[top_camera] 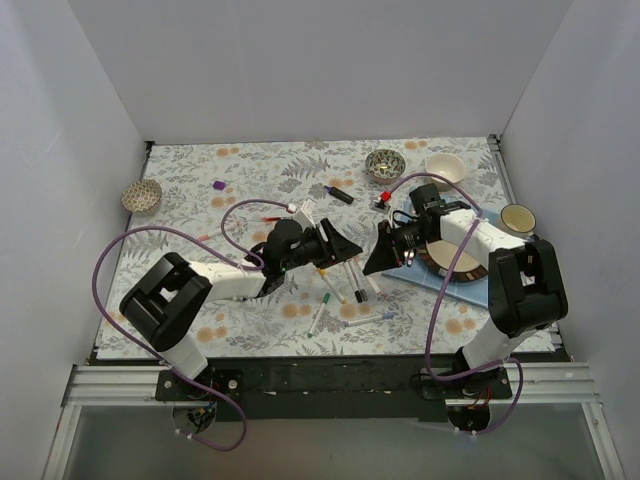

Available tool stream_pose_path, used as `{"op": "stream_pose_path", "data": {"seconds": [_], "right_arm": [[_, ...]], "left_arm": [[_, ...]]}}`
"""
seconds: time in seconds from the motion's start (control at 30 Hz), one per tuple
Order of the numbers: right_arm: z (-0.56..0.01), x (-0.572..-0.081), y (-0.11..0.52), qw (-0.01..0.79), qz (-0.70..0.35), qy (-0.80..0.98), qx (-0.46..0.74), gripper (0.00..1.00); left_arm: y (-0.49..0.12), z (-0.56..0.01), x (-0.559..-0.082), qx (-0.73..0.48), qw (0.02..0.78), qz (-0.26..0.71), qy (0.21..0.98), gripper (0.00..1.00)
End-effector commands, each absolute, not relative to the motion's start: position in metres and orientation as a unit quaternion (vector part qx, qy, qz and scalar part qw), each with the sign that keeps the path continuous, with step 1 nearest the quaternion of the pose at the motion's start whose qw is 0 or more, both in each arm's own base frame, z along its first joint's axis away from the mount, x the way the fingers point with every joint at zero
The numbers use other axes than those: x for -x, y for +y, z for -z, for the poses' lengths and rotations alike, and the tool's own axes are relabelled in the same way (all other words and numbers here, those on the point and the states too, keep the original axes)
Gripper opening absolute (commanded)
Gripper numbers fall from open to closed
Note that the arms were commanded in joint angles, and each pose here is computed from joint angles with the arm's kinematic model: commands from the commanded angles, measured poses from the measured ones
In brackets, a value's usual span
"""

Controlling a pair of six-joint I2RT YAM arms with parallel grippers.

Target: Open the pen caps

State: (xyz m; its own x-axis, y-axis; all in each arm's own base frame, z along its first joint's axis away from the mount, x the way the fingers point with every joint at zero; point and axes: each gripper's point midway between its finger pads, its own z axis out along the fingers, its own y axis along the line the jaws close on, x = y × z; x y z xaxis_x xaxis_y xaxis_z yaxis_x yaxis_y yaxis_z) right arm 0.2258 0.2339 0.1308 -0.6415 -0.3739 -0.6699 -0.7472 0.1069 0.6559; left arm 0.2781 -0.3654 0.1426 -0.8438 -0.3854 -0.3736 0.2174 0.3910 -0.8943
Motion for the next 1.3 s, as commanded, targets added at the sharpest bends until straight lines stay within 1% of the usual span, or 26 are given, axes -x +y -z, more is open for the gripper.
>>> {"op": "stream_pose_path", "data": {"seconds": [0.0,0.1,0.17,0.2,0.27,0.5,0.67,0.73,0.8,0.83,0.9,0.97,1.0,1.03,1.1,1.13,1.17,1.23,1.27], "right_arm": [[-0.14,-0.226,0.235,0.179,-0.57,0.708,0.377,0.01],[-0.138,-0.226,0.234,0.177,-0.572,0.71,0.37,0.01],[-0.138,-0.226,0.233,0.176,-0.573,0.711,0.368,0.01],[-0.139,-0.226,0.233,0.175,-0.575,0.71,0.367,0.01],[-0.139,-0.227,0.231,0.176,-0.577,0.712,0.359,0.01],[-0.141,-0.231,0.226,0.176,-0.594,0.71,0.334,0.01],[-0.141,-0.233,0.224,0.177,-0.598,0.709,0.328,0.01],[-0.141,-0.233,0.224,0.176,-0.599,0.709,0.328,0.01],[-0.141,-0.232,0.224,0.175,-0.6,0.709,0.327,0.01],[-0.14,-0.231,0.224,0.175,-0.6,0.709,0.328,0.01],[-0.139,-0.232,0.224,0.174,-0.599,0.71,0.327,0.01],[-0.138,-0.231,0.224,0.174,-0.601,0.708,0.327,0.01],[-0.139,-0.23,0.224,0.173,-0.606,0.705,0.327,0.01],[-0.138,-0.228,0.224,0.167,-0.609,0.705,0.322,0.05],[-0.14,-0.227,0.225,0.169,-0.614,0.697,0.329,0.18],[-0.139,-0.226,0.224,0.167,-0.615,0.697,0.329,0.35],[-0.139,-0.224,0.225,0.167,-0.617,0.696,0.329,0.42],[-0.14,-0.223,0.225,0.166,-0.622,0.691,0.329,0.52],[-0.14,-0.223,0.225,0.166,-0.623,0.69,0.329,0.54]], "left_arm": [[-0.374,-0.162,-0.286,0.05,0.304,0.557,0.771,0.44],[-0.378,-0.164,-0.283,0.044,0.304,0.559,0.771,0.41],[-0.38,-0.168,-0.282,0.04,0.306,0.562,0.767,0.33],[-0.381,-0.169,-0.282,0.038,0.305,0.563,0.767,0.25],[-0.383,-0.171,-0.279,0.033,0.304,0.568,0.764,0.2],[-0.39,-0.171,-0.271,0.013,0.295,0.573,0.764,0.21],[-0.4,-0.172,-0.269,-0.016,0.306,0.555,0.773,0.25],[-0.401,-0.174,-0.271,-0.018,0.314,0.553,0.772,0.25],[-0.4,-0.173,-0.273,-0.015,0.321,0.547,0.773,0.22],[-0.399,-0.173,-0.274,-0.014,0.324,0.544,0.774,0.2],[-0.397,-0.173,-0.277,-0.01,0.332,0.537,0.775,0.13],[-0.395,-0.175,-0.278,-0.01,0.338,0.532,0.776,0.08],[-0.394,-0.176,-0.28,-0.01,0.345,0.529,0.776,0.0],[-0.393,-0.18,-0.279,-0.012,0.351,0.53,0.772,0.0],[-0.393,-0.182,-0.278,-0.013,0.357,0.529,0.769,0.0],[-0.392,-0.184,-0.277,-0.015,0.36,0.531,0.767,0.0],[-0.393,-0.185,-0.277,-0.015,0.361,0.533,0.765,0.0],[-0.394,-0.188,-0.275,-0.016,0.362,0.542,0.758,0.0],[-0.395,-0.187,-0.275,-0.016,0.361,0.544,0.758,0.0]]}}
